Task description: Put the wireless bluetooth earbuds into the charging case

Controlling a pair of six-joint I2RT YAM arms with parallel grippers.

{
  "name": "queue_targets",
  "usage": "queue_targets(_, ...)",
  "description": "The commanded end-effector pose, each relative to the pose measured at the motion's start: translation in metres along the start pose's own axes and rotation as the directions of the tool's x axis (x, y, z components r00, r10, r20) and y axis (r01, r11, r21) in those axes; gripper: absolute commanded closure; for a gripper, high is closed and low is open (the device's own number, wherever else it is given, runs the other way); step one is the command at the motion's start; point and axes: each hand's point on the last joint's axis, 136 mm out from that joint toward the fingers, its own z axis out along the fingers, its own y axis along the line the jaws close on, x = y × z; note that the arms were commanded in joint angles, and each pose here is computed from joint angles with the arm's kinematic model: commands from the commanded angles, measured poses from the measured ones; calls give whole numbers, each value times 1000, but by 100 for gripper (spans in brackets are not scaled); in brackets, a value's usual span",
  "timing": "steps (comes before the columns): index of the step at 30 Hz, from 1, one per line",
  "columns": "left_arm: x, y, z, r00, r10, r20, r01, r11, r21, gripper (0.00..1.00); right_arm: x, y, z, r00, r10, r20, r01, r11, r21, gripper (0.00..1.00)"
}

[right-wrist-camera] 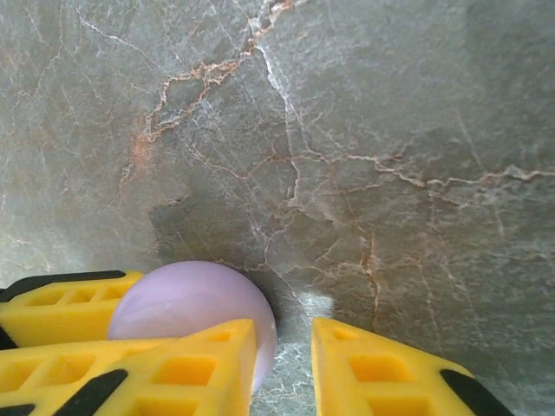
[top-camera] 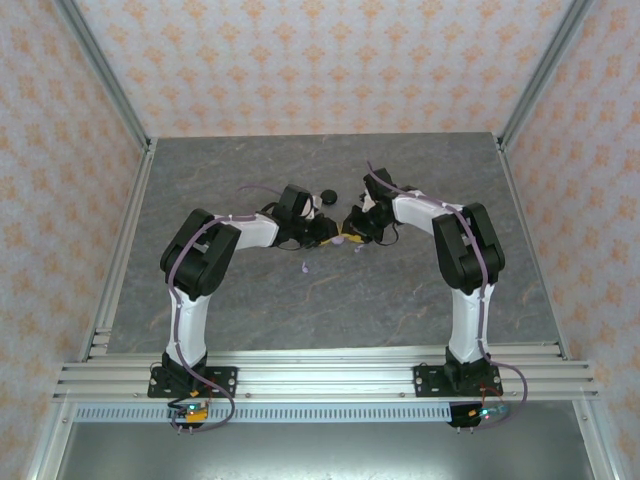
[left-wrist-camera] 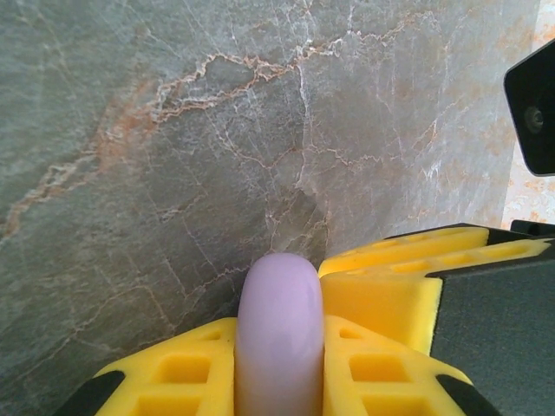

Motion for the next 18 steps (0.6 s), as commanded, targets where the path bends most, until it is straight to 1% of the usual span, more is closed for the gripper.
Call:
queue_targets(1, 4, -3, -10, 999, 46, 19, -45, 998, -31, 83, 1, 9, -23, 998, -22, 51, 22, 1000, 10, 70)
queue_targets(6, -3, -24, -39, 990, 117, 78, -117, 993, -6, 82, -7, 16, -62, 990, -40, 138, 46, 998, -41, 66)
queue_targets(11, -7, -63, -81, 963, 231, 141, -242, 968, 67, 82, -9, 29, -111, 971, -93, 219, 123, 984, -127, 63)
queue_targets(15, -1, -98, -112, 927, 334, 172, -360, 920, 154, 82, -1, 50, -151, 942, -175, 287, 239, 948, -207, 62)
queue_targets(18, 5, -122, -132, 891, 413, 190, -447, 870, 207, 82, 13, 72, -180, 904, -260, 339, 357, 896, -264, 60)
